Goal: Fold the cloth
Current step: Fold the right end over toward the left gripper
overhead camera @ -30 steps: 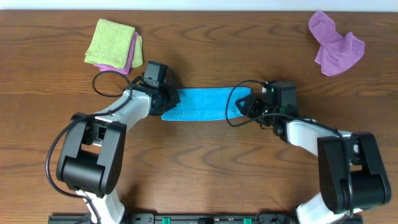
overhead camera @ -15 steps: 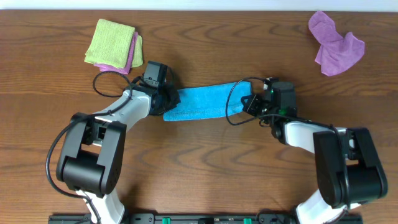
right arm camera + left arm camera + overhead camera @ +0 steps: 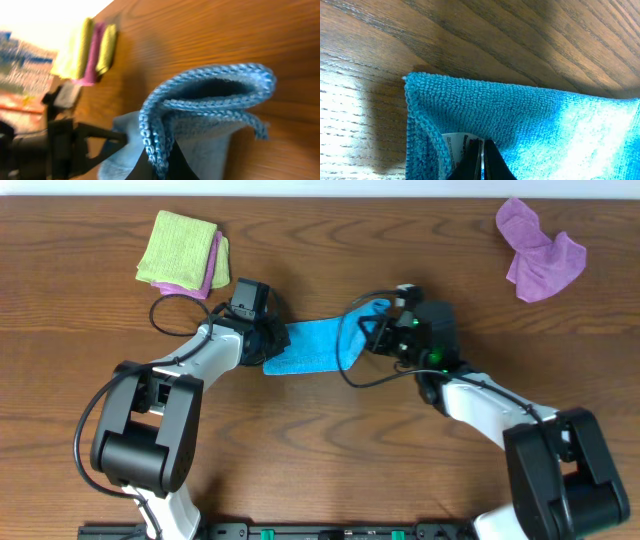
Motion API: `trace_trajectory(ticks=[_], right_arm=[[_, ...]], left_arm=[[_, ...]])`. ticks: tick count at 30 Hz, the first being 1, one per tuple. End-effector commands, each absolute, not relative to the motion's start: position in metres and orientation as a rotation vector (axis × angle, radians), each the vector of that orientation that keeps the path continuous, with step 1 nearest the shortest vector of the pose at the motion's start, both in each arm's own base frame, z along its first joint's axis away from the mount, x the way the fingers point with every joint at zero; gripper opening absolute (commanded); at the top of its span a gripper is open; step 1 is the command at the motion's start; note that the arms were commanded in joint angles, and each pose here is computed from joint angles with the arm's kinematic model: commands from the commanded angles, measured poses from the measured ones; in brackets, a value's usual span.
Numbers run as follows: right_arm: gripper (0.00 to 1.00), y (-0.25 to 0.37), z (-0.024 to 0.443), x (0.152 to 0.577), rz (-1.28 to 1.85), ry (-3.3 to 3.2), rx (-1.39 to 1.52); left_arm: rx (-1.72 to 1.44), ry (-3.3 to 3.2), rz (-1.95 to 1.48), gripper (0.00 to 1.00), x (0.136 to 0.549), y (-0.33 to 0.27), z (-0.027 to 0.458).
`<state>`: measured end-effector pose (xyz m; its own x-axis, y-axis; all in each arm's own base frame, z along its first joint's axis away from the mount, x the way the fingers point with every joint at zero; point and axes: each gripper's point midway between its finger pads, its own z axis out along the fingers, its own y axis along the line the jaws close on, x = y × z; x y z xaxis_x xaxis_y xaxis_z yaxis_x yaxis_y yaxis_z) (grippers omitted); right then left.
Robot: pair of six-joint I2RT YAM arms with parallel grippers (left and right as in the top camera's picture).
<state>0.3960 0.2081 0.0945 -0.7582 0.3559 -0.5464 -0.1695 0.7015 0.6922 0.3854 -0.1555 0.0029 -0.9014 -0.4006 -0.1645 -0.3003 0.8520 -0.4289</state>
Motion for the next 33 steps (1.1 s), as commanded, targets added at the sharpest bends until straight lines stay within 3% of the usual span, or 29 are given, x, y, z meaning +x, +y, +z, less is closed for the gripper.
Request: trace_trajectory(ticks=[1, 12, 33], right_arm=[[0.01, 0.228, 0.116, 0.399, 0.993, 2.173, 0.073], [0.01, 0.269, 0.128, 0.393, 1.028, 2.156, -0.019], [0.01, 0.318, 0.097, 0.369, 1.101, 2.233, -0.230]], left_arm=[[-0.520, 2.835, -0.577, 0.06, 0.376, -0.156, -0.010], [-0.519, 2.833, -0.577, 0.05, 0.376, -0.157, -0.010], [-0.494, 2.797, -0.594, 0.06, 0.390, -0.160, 0.002]])
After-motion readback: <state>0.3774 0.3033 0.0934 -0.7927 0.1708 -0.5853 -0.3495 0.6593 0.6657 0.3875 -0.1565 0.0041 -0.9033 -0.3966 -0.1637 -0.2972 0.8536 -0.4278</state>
